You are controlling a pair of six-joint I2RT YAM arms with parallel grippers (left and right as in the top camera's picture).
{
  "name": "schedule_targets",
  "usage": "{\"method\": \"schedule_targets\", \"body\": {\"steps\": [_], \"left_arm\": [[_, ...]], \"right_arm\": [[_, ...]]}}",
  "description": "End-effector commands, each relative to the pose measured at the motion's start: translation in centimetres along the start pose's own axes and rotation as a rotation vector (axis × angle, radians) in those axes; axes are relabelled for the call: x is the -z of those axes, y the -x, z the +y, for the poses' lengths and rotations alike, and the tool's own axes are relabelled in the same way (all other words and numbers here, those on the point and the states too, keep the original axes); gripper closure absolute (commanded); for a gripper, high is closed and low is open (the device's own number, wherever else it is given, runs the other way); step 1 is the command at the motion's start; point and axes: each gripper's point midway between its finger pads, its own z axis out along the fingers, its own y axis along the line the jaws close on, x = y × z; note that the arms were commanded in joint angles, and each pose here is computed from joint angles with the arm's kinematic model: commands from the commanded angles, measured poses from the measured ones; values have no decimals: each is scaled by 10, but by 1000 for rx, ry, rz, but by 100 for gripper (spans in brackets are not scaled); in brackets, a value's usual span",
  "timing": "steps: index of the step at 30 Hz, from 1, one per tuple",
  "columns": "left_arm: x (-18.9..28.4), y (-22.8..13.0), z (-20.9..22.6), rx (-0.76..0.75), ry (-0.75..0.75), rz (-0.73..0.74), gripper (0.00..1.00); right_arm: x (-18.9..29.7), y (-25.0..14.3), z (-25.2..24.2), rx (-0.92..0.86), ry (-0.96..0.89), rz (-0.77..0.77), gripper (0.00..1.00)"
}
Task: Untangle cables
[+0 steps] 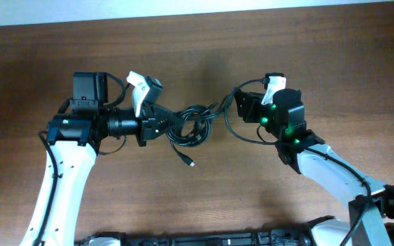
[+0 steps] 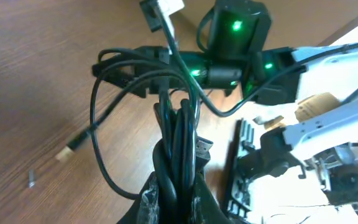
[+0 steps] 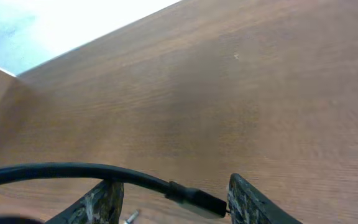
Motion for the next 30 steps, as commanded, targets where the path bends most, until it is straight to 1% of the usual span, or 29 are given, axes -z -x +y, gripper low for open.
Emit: {"method": "schedule_targets", "body": {"steps": [1,2,3,4,5,6,7,8,10,12,14,16,17,18,19,20,23,25,26,27,28,30], "left_arm": [[4,3,-1,-43,42,2,100],[4,1,4,-44,67,11,100],[4,2,5,-45,75,11,100],[4,3,6,-34,80,7,100],[4,4,10,-17,100,6,100],[5,5,16,11,134,6,100],[6,7,22,46,163,0,100],[6,9,25,70,183,-7,100],[8,13,32,107,220,-22,100],[10,23,38,146,245,-62,100],[11,30,40,181,252,-91,100],[15,36,53,347,315,-143,100],[20,34,66,486,391,-174,100],[26,31,78,622,460,-213,100],[28,30,83,690,486,-237,100],[32,29,89,786,517,-273,100],[35,28,93,954,527,-331,100],[35,27,94,1110,512,-374,100],[34,22,93,1214,504,-388,100],[34,19,92,1264,504,-389,100],[33,18,91,1276,498,-387,100],[29,19,86,1293,460,-371,100]], "right_arm": [[-1,-8,-17,-17,-63,28,42],[1,-13,-26,-30,-90,51,39],[2,-16,-35,-44,-115,71,33],[3,-20,-37,-53,-113,90,23],[3,-24,-29,-60,-58,119,11],[4,-29,-16,-65,14,153,4],[6,-35,-3,-69,87,189,3],[9,-40,10,-74,165,227,2],[14,-47,28,-79,267,277,3],[29,-59,55,-90,440,366,3],[38,-67,71,-71,528,412,1],[41,-77,85,45,583,414,1],[43,-86,96,112,620,419,1],[45,-90,103,140,642,425,1],[47,-96,112,175,668,430,1],[45,-104,120,207,659,429,1],[34,-113,123,325,586,386,1],[26,-111,122,366,517,340,1],[25,-106,132,389,534,297,1],[24,-98,141,410,546,241,1],[21,-92,143,421,528,200,1],[13,-77,140,435,442,117,0]]}}
